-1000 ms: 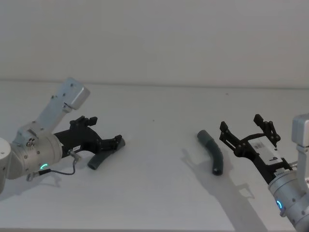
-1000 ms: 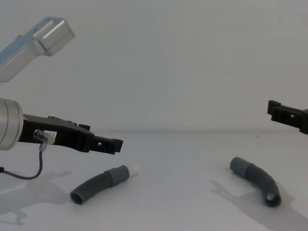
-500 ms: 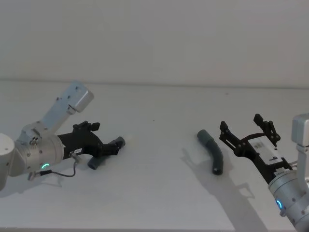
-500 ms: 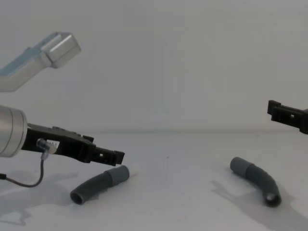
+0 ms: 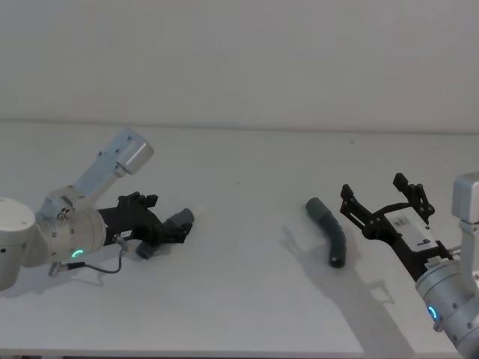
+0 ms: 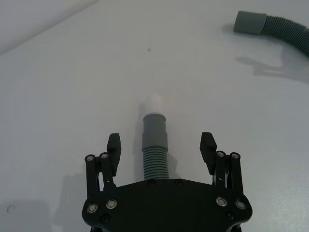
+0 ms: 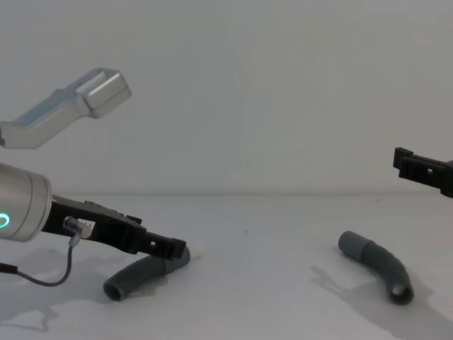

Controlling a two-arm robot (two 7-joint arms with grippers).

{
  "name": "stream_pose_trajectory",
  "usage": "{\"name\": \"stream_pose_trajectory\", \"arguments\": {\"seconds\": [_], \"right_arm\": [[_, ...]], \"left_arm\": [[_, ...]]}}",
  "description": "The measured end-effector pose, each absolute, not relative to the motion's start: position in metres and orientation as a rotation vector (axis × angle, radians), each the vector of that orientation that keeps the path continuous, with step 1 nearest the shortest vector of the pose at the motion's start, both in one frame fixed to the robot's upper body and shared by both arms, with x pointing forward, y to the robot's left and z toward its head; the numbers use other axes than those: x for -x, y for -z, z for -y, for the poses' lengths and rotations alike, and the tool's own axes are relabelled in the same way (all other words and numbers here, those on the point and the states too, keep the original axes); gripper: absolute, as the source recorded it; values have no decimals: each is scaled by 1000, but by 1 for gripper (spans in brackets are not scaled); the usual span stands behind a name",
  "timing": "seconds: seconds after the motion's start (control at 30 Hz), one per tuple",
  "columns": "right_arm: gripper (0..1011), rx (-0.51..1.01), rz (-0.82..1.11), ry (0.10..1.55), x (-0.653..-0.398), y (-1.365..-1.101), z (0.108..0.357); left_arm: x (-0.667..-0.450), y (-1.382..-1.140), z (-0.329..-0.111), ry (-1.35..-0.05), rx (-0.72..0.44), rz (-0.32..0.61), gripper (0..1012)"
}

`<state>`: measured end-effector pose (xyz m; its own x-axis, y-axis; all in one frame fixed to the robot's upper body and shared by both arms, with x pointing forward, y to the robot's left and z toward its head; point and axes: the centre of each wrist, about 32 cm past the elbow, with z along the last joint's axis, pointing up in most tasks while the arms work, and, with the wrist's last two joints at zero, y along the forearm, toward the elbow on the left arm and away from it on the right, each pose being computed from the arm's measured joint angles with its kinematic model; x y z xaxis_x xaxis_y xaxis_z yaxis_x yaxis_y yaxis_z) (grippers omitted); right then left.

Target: Use both hands to pick up one end of the pipe from the table, align the ends, and insert them.

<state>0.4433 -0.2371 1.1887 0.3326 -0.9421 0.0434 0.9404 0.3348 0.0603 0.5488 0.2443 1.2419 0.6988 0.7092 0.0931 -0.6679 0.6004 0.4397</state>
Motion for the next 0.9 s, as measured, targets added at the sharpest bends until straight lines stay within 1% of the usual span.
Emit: {"name": "stream_pose_trajectory", "arguments": {"seconds": [0.4, 0.9], "right_arm": [[1001, -26, 75, 1229, -443, -1189, 237], [1001, -26, 75, 1229, -443, -1189, 237]], "left_arm": [[-556, -1243, -237, -813, -515, -95, 1000], [-562, -1243, -229, -816, -536, -98, 1000]]}}
